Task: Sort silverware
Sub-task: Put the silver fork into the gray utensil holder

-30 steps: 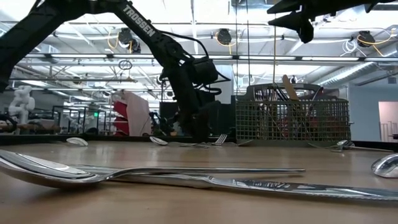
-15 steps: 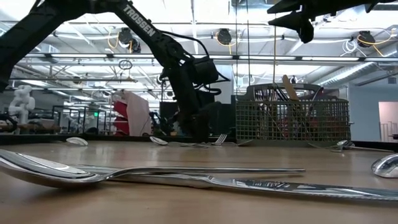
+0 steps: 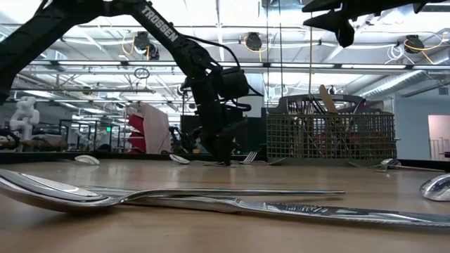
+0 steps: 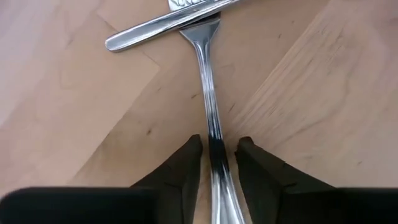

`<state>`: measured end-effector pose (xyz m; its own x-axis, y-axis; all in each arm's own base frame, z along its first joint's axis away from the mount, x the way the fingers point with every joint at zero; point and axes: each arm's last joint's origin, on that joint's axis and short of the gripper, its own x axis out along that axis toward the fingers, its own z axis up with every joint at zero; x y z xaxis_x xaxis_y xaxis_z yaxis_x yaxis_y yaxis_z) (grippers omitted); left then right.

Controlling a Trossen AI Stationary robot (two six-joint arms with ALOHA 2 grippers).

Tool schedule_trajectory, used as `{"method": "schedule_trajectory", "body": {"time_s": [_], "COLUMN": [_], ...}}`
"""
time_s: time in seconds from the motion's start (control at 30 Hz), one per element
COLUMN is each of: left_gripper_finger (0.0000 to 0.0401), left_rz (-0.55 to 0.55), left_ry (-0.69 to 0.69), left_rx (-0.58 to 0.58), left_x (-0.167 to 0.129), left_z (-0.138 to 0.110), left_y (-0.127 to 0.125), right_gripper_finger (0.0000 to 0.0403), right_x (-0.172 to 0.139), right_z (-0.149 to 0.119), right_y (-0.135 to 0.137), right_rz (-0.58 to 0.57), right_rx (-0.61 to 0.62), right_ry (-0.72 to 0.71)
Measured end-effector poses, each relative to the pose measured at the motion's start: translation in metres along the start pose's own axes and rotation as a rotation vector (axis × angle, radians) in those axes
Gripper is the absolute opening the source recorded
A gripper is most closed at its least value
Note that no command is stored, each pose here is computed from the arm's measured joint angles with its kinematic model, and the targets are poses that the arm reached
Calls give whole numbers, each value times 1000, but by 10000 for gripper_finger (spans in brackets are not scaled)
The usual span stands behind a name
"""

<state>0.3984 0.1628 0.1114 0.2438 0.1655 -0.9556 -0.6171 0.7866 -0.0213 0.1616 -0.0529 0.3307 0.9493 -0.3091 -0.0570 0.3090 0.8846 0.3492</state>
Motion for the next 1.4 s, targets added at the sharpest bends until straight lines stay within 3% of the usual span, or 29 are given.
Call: {"method": "schedule_trajectory", "body": {"time_s": [0.27,0.63,0.97,1.2,1.4], "left_gripper_finger": [18,18,13,13,5], "left_rz": [18,14,70,73,61], "left_ry": [-7,-26,69,109,43], "left_rx": [13,53,148,149,119], "left_x": [-2,-24,-51,-63,-67], "left_z": [0,0,-4,0,8], "left_y": [-1,0,11,11,9], "right_gripper_finger": [146,146,146,146,146], "right_x": [0,0,0,0,0], "right_z": [0,0,0,0,0], "right_y": [0,1,1,1,1], "right_rz": [0,7,7,7,9], "right_rx": [-2,-11,-24,-29,-28], "right_ry": [0,3,1,-1,-5]}}
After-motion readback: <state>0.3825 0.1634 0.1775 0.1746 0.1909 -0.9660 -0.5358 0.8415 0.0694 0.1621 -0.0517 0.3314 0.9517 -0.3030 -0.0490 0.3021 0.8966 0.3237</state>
